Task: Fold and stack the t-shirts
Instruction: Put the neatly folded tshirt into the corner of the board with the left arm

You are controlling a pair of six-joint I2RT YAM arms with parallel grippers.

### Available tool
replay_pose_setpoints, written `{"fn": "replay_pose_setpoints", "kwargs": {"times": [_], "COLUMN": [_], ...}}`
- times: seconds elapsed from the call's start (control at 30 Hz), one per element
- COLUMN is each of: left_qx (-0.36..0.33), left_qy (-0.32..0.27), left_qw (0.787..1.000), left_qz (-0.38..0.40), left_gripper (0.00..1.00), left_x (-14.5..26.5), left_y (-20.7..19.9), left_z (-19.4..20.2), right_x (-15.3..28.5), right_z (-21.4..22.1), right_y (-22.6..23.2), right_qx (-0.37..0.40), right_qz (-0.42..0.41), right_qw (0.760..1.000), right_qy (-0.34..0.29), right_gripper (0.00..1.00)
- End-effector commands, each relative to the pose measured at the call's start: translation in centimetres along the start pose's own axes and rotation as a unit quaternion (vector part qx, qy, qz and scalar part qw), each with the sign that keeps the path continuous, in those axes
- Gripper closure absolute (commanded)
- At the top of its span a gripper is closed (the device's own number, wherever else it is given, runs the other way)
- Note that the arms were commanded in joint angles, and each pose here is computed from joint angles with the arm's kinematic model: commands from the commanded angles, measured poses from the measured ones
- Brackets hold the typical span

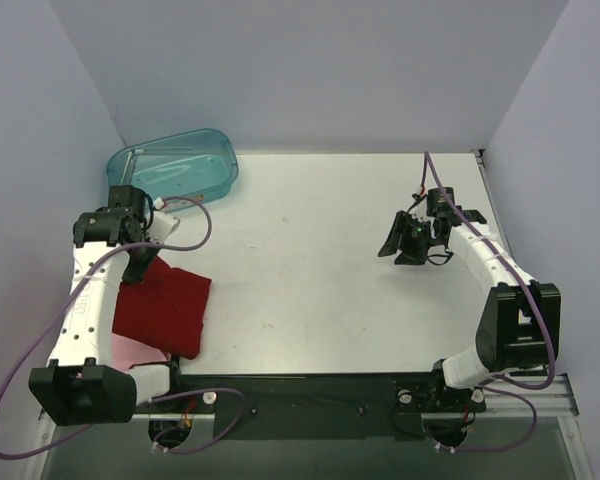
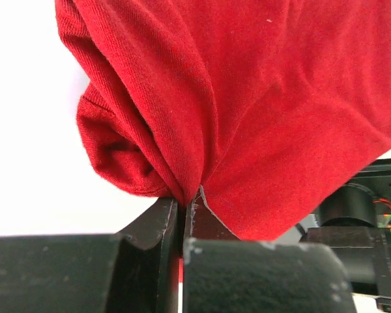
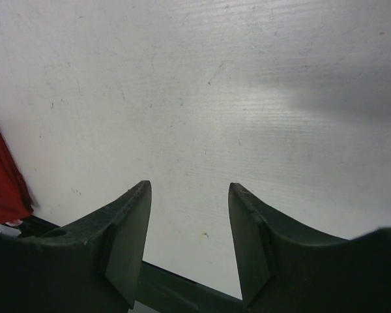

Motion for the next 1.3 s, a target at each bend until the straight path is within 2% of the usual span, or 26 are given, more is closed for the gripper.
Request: {"fn": "replay_pose_setpoints", "kwargs": {"times": [0.0,0.2,0.3,0.43,0.7,0.8,0.93,1.07,1.13,1.17,1.2,1.23,1.27], "left_qx": [-0.028,-0.024,-0.046,-0.044,-0.069,-0.073,-0.082,-0.085,-0.082,-0.083,-0.088,-0.088,-0.092], "left_qy": [0.123,0.164,0.191,0.198,0.25,0.261,0.283,0.306,0.318,0.323,0.331,0.332,0.336], "left_qw": [0.992,0.985,0.979,0.976,0.959,0.957,0.949,0.937,0.928,0.924,0.918,0.916,0.912], "left_qz": [-0.009,-0.038,-0.051,-0.076,-0.112,-0.105,-0.109,-0.147,-0.178,-0.187,-0.199,-0.208,-0.216], "left_gripper": [1.0,1.0,1.0,1.0,1.0,1.0,1.0,1.0,0.79,0.58,0.52,0.35,0.34], "left_x": [3.0,2.2,0.4,-2.1,-5.7,-7.1,-8.4,-8.9,-9.0,-8.9,-8.9,-8.6,-8.3], "left_y": [-0.5,0.8,1.3,2.8,5.0,5.0,5.0,5.7,6.4,6.5,6.7,6.9,7.2], "left_z": [5.3,7.3,7.7,7.0,7.1,7.0,7.4,7.6,7.7,7.6,7.7,7.7,7.6], "right_x": [0.5,0.2,0.1,0.0,0.2,0.3,0.4,0.3,0.5,0.4,0.5,0.4,0.5], "right_z": [-0.3,-0.6,-0.8,-0.9,-0.9,-0.9,-0.9,-1.0,-1.1,-1.0,-1.0,-1.0,-0.9], "right_y": [-0.1,0.1,0.3,0.4,0.0,-0.1,-0.1,-0.2,-0.1,-0.1,-0.1,-0.2,-0.2], "right_qx": [0.009,0.009,0.009,0.008,0.005,0.003,0.003,-0.001,0.0,0.001,0.0,0.0,-0.001], "right_qz": [-0.003,-0.011,-0.019,-0.024,-0.025,-0.025,-0.027,-0.027,-0.028,-0.029,-0.03,-0.029,-0.029], "right_qw": [1.0,1.0,1.0,1.0,1.0,1.0,1.0,1.0,1.0,1.0,1.0,1.0,1.0], "right_qy": [0.004,0.012,0.012,0.012,0.006,0.004,0.003,0.004,0.002,0.004,0.003,0.003,0.003], "right_gripper": [0.53,0.53,0.54,0.53,0.53,0.53,0.54,0.53,0.53,0.53,0.53,0.54,0.53]}}
Point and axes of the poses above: each gripper's point midway between its finger pads, its own x axis back along the fingers, its own y axis along the line the jaws close on, z = x × y, the point moved 7 cm from there along x, back along the fingers, and after that the axes turned 13 degrees about -x, right-handed, at the moved point
